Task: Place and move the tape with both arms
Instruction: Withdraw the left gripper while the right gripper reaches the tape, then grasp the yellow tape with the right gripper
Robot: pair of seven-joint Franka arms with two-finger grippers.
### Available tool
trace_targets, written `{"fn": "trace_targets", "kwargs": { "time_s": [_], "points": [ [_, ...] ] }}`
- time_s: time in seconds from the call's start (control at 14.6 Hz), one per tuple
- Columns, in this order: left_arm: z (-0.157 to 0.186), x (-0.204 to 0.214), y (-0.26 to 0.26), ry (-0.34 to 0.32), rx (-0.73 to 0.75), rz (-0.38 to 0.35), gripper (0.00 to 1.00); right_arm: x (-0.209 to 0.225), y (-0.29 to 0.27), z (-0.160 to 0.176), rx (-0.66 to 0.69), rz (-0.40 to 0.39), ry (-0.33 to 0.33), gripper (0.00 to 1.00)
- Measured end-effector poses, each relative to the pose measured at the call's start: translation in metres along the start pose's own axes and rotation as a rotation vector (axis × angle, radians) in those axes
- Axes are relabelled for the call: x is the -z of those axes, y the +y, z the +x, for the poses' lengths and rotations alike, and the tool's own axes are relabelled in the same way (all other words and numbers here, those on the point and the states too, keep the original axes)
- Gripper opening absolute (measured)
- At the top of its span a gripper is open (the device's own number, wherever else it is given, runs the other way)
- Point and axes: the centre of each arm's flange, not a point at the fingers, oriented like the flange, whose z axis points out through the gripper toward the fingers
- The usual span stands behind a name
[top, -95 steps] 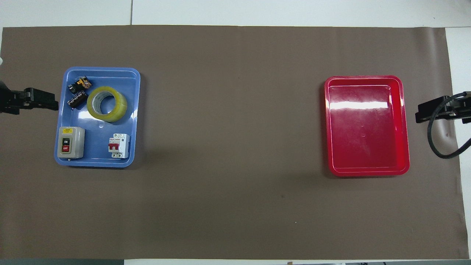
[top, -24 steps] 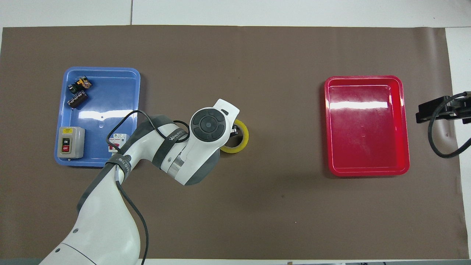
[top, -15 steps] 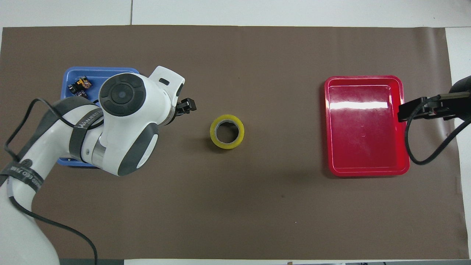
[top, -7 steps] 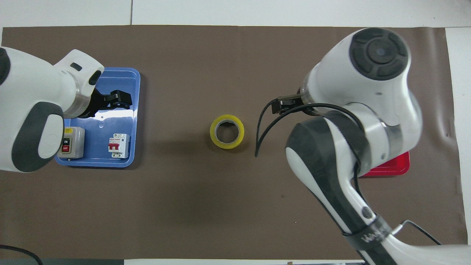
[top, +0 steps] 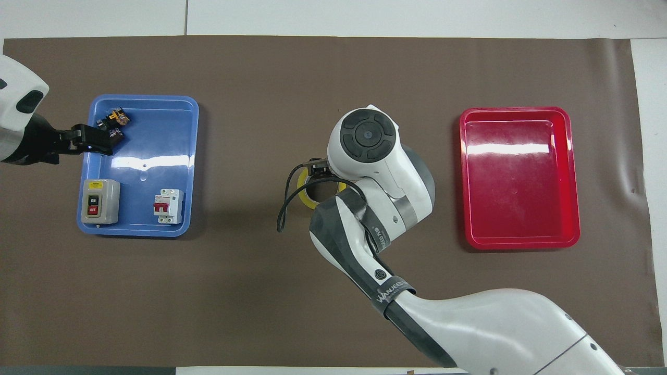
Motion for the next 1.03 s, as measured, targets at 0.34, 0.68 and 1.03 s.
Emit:
{"fn": "trace_targets", "kwargs": {
  "time_s": [0.34,0.68,1.03],
  "points": [
    [0.0,0.027,-0.015,-0.017,0.014,0.003,1.0,-0.038,0.012,-0.019,0.16,-0.012,-0.024,1.0],
    [-0.001,0.028,-0.026,-0.035,0.031,0.006,1.0,-0.044,0.01,-0.026,0.205,-0.003,-0.005,1.0],
    [-0.002,0.033,-0.036,-0.045,0.021,0.006,1.0,-0.054,0.007,-0.033,0.209,0.001,0.002,0.92]
  ]
}}
